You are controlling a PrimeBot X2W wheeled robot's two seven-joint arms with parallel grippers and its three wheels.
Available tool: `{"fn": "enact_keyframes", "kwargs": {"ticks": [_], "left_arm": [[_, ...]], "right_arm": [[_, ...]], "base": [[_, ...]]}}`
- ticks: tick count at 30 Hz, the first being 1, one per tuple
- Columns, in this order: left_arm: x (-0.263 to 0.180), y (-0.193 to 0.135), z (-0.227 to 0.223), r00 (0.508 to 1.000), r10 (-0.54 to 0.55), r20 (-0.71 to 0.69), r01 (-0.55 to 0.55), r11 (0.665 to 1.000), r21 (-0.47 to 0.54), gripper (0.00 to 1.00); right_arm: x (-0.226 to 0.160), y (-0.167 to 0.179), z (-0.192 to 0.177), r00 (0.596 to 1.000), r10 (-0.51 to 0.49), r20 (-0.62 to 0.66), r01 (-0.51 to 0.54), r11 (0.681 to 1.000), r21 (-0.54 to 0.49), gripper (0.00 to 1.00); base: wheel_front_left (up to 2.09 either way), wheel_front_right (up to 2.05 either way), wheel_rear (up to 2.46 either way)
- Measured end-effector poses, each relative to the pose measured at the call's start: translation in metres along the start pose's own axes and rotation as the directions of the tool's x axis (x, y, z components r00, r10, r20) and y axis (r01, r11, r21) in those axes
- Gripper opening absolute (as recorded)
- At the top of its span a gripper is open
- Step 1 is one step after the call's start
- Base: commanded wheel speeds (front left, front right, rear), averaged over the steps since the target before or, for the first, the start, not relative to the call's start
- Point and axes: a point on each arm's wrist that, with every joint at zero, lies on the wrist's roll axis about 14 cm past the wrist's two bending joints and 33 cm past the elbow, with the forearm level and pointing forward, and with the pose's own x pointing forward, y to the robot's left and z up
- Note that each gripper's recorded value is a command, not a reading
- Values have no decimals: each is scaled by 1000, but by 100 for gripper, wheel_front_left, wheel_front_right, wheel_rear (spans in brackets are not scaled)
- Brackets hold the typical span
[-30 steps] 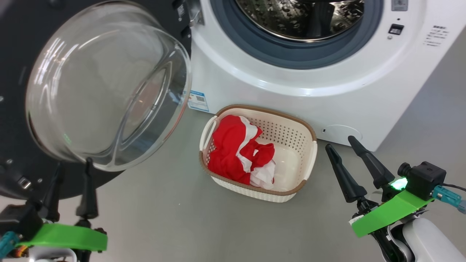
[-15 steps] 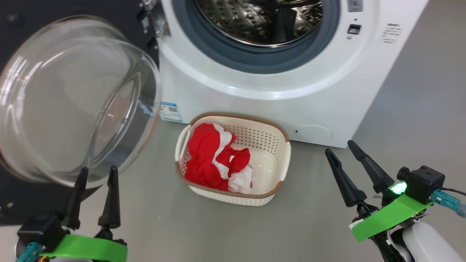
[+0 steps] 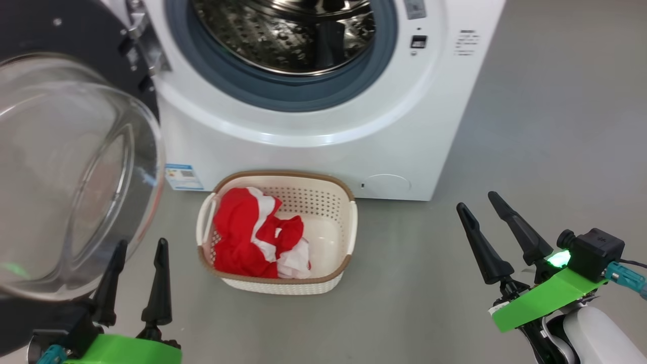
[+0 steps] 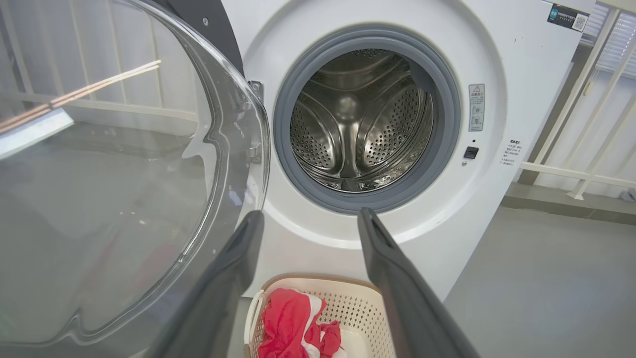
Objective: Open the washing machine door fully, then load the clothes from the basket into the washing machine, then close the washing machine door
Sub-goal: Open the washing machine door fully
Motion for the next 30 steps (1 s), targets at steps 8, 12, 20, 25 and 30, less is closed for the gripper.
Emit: {"fn": "enact_keyframes", "kwargs": {"ticks": [8, 12, 20, 25, 30], "left_arm": [[11, -23, -11, 997, -74, -19, 74, 997, 7, 100], [13, -30, -15, 994, -101, -30, 101, 995, 5, 100], [13, -38, -15, 992, -126, -22, 126, 992, -5, 100], [12, -41, -13, 992, -126, -12, 126, 992, -13, 100], [7, -37, -15, 993, -113, -16, 113, 994, 5, 100]], "right_arm": [[-18, -20, 13, 997, -69, 25, 70, 997, -31, 100], [-27, -28, 20, 994, -100, 39, 101, 994, -44, 100], [-44, -42, 39, 986, -149, 80, 155, 984, -85, 100], [-49, -45, 44, 983, -161, 92, 170, 980, -99, 100], [-53, -51, 49, 978, -182, 105, 193, 976, -101, 100]], "base": [[0, 0, 0], [0, 0, 0], [0, 0, 0], [0, 0, 0], [0, 0, 0]]}}
